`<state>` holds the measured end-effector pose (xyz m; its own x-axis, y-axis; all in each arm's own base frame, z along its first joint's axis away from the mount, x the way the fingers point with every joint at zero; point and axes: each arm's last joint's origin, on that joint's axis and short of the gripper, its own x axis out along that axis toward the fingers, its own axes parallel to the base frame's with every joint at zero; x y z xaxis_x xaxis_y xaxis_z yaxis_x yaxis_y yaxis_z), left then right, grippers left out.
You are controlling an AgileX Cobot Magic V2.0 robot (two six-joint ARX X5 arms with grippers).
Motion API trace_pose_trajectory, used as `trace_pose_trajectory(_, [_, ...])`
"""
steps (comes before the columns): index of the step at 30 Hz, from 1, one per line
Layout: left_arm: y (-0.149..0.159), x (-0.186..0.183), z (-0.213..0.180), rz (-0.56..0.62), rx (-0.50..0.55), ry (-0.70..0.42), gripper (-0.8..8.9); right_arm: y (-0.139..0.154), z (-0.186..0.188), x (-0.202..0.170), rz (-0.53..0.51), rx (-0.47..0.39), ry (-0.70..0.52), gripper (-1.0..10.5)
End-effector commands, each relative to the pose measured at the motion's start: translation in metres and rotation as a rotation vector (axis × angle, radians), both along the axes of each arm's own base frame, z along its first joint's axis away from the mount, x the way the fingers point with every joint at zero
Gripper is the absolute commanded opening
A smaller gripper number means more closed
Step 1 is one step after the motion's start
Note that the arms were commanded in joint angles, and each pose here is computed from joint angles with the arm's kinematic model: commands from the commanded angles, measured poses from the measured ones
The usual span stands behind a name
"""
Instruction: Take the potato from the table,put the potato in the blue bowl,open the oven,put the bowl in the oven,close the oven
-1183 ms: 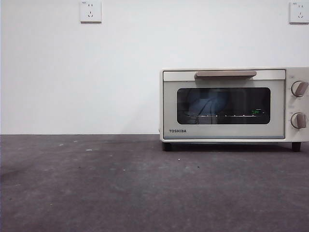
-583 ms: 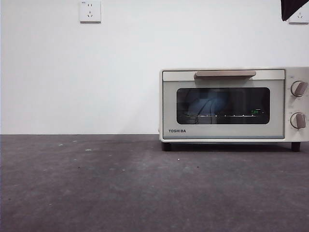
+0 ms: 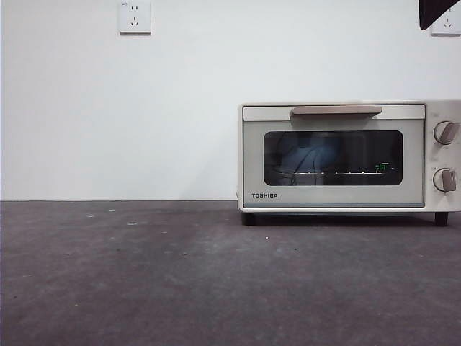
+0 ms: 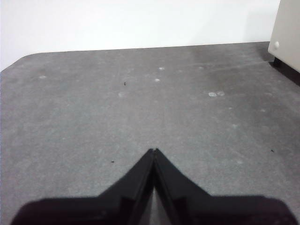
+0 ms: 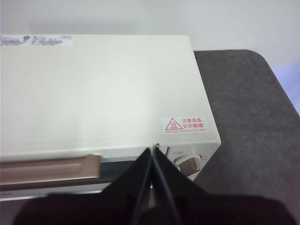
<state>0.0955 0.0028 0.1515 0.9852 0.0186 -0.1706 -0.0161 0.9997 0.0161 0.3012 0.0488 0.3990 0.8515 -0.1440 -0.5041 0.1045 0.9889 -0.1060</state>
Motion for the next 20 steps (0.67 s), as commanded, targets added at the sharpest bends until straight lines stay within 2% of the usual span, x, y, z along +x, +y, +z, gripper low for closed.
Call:
trace_pose_trajectory(1, [0.0002,0.0005,-0.0026,-0.003,0.005,0.000,-0.04,0.0003,-0.0018,0.0016,0.001,-0.003,0.002,0.0])
trace_pose_trajectory(20, [0.0002,0.0007,-0.0017,-0.002,0.008,-0.009,-0.04,0.0003,-0.0018,0.0016,0.001,-0.003,0.002,0.0])
